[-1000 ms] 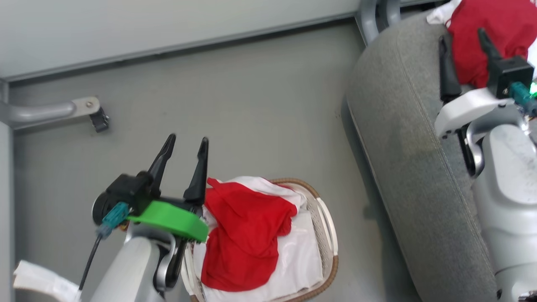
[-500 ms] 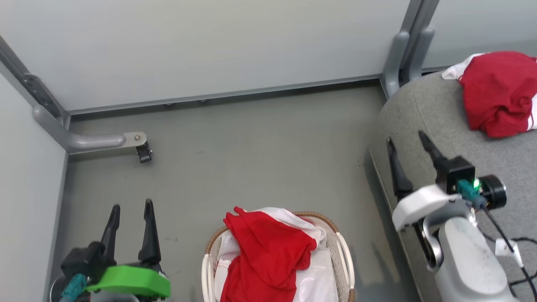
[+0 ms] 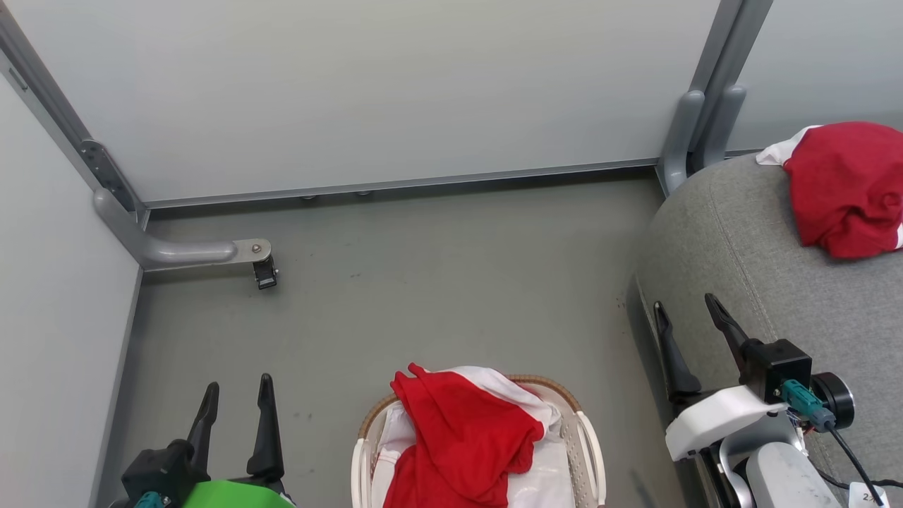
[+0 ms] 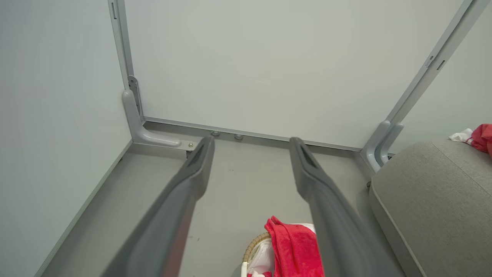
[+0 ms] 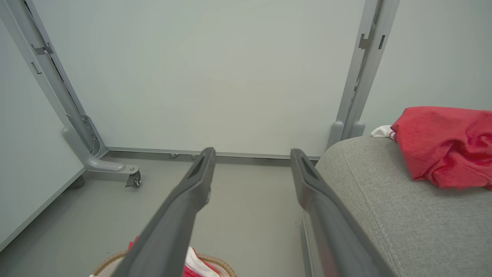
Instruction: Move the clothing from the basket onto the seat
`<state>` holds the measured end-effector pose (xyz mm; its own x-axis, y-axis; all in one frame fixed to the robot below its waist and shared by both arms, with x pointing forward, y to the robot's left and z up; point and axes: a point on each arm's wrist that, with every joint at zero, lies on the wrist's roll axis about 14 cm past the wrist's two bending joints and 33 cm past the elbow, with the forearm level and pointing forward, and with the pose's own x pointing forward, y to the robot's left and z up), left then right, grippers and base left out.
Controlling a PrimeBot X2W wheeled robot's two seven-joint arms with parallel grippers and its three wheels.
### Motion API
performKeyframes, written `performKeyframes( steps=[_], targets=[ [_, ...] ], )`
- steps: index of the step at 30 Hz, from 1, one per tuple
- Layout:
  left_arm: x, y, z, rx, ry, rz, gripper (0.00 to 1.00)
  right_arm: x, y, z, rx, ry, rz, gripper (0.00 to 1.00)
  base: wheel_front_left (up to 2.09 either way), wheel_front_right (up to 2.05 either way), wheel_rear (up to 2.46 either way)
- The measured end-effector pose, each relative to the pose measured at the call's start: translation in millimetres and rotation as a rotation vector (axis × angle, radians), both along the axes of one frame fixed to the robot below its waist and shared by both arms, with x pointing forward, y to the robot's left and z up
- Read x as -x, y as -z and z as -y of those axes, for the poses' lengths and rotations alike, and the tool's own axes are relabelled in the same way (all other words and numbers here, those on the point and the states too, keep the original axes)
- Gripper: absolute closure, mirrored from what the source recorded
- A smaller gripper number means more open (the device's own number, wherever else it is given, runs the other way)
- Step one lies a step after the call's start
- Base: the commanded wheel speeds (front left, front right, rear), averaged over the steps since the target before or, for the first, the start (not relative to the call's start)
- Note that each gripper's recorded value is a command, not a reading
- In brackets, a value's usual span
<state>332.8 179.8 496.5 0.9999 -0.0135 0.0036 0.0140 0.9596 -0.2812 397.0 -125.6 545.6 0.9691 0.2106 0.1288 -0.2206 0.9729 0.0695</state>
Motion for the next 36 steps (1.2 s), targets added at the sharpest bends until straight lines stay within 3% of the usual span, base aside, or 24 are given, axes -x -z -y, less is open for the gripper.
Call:
performKeyframes(
  steps=[26, 36],
  targets=[
    [0.2, 5.2, -2.9, -0.005, -0.003, -0.015, 0.00, 0.8, 0.3, -2.6, -0.001, -0.008, 0.000, 0.00, 0.00, 0.00, 0.00],
    [-21.6, -0.4, 19.9, -0.053, 0.083, 0.002, 0.00, -11.5, -3.0, 9.2, 0.006, 0.028, 0.015, 0.00, 0.00, 0.00, 0.00]
  ],
)
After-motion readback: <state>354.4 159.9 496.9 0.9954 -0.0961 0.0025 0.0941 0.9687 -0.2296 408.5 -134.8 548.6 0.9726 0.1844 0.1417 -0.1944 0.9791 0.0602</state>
